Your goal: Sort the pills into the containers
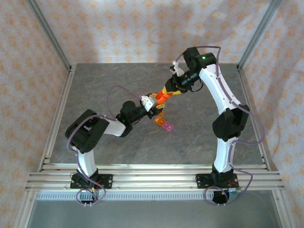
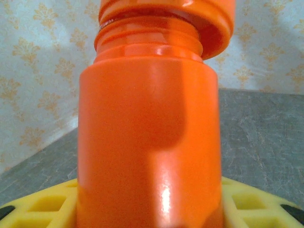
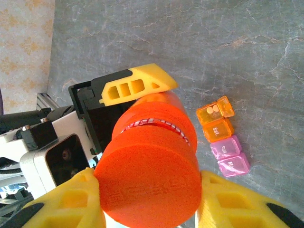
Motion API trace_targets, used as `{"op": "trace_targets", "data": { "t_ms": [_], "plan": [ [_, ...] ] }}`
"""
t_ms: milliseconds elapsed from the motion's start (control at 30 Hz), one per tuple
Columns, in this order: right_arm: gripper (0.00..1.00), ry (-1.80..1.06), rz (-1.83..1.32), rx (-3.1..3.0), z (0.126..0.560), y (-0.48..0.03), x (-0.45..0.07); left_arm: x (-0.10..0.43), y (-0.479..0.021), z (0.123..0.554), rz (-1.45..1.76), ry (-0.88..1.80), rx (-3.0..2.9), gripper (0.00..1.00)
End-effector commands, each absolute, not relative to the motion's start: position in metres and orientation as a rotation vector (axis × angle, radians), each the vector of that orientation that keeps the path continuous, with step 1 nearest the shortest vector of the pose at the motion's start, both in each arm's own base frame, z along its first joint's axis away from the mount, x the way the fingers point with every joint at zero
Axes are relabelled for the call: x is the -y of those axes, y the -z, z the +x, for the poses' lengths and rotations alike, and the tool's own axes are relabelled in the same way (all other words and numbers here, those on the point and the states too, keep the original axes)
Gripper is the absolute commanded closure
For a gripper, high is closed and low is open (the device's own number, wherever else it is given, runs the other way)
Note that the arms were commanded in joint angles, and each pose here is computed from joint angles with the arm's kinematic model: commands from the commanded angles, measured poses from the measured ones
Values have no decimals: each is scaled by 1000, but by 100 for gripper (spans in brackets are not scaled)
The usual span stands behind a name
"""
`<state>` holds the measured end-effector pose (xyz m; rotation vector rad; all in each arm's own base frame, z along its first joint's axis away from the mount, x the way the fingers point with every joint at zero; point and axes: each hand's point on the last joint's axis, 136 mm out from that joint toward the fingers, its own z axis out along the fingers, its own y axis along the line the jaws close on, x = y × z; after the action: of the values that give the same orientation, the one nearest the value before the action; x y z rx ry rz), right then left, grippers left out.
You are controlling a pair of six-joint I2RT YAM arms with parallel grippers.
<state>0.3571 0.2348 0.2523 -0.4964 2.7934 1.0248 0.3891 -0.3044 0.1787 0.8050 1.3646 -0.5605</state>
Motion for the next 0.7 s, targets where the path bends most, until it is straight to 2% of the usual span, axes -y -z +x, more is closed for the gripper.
{"op": "trace_targets", "data": {
  "t_ms": [0, 667],
  "plan": [
    [65, -1018, -504, -2815, 356, -247, -236, 300, -226, 381, 792, 545, -1216, 100],
    [64, -1062, -641, -2810, 337, -249, -238, 310, -236, 367, 884, 583, -1141, 100]
  ]
}}
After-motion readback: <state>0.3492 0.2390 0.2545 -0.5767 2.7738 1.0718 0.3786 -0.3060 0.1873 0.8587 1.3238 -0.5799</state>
